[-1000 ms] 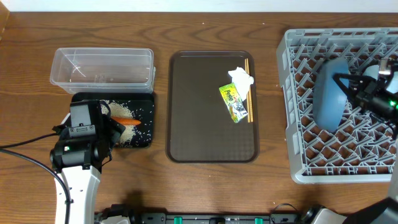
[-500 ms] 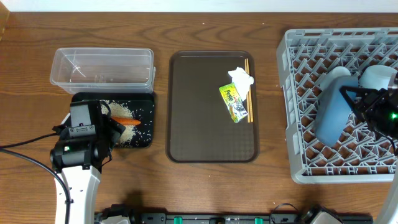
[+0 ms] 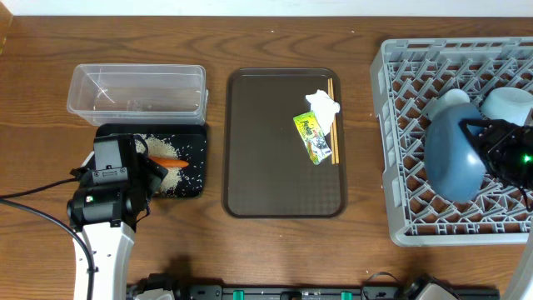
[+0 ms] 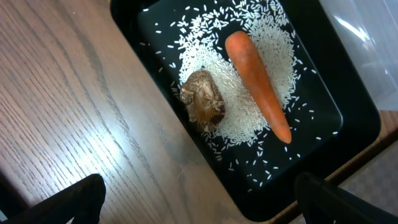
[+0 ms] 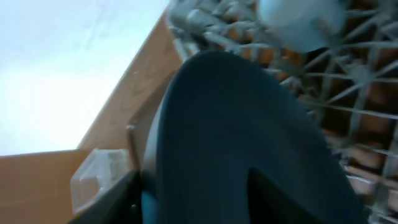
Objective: Sort waste into correct bins and load items into the dishwasher rack
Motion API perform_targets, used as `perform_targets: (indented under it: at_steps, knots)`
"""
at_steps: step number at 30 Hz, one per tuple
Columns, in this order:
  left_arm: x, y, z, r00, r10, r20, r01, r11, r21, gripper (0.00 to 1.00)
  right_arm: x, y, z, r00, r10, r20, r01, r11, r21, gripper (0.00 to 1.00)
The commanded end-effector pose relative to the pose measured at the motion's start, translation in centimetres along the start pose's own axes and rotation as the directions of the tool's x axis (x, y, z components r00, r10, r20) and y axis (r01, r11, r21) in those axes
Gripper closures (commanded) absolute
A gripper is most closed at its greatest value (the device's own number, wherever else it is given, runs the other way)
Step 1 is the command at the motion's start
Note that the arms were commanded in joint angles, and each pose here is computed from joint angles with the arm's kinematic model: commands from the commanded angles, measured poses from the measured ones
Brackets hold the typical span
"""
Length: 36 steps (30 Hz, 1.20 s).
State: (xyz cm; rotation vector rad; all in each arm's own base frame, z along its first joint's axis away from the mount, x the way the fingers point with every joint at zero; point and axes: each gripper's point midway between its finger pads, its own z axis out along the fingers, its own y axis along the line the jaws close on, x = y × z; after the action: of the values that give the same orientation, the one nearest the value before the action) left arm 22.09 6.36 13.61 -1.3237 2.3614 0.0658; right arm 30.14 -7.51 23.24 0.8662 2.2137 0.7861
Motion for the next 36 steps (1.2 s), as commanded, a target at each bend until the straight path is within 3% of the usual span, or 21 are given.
perform_targets:
  at_steps: [1, 16, 19, 24, 27, 36]
  knots:
    - [-0.5, 0.0, -0.4, 1.0, 0.006, 0.018, -0.006, 1.0, -0.002, 0.02, -0.2, -2.9, 0.3, 1.0, 0.016, 0.016, -0.018, 0.992, 0.127, 0.49]
    - [-0.5, 0.0, -0.4, 1.0, 0.006, 0.018, -0.006, 1.0, -0.001, 0.02, -3.0, -5.5, -4.7, 0.979, 0.004, 0.206, -0.096, 0.895, 0.435, 0.47]
    - [-0.5, 0.0, -0.4, 1.0, 0.006, 0.018, -0.006, 1.0, -0.001, 0.02, -3.3, -5.8, -5.6, 0.974, -0.002, 0.226, -0.108, 0.872, 0.477, 0.22]
    - [-0.5, 0.0, -0.4, 1.0, 0.006, 0.018, -0.006, 1.0, -0.002, 0.02, -3.0, -6.1, -5.6, 0.976, 0.005, 0.216, -0.112, 0.866, 0.487, 0.18]
    - [-0.5, 0.0, -0.4, 1.0, 0.006, 0.018, -0.006, 1.0, -0.002, 0.02, -2.9, -6.2, -5.5, 0.978, 0.008, 0.211, -0.112, 0.865, 0.489, 0.02]
    - [-0.5, 0.0, -0.4, 1.0, 0.006, 0.018, -0.006, 1.0, -0.001, 0.02, -2.7, -5.8, -5.4, 0.98, -0.01, 0.196, -0.088, 0.872, 0.481, 0.01]
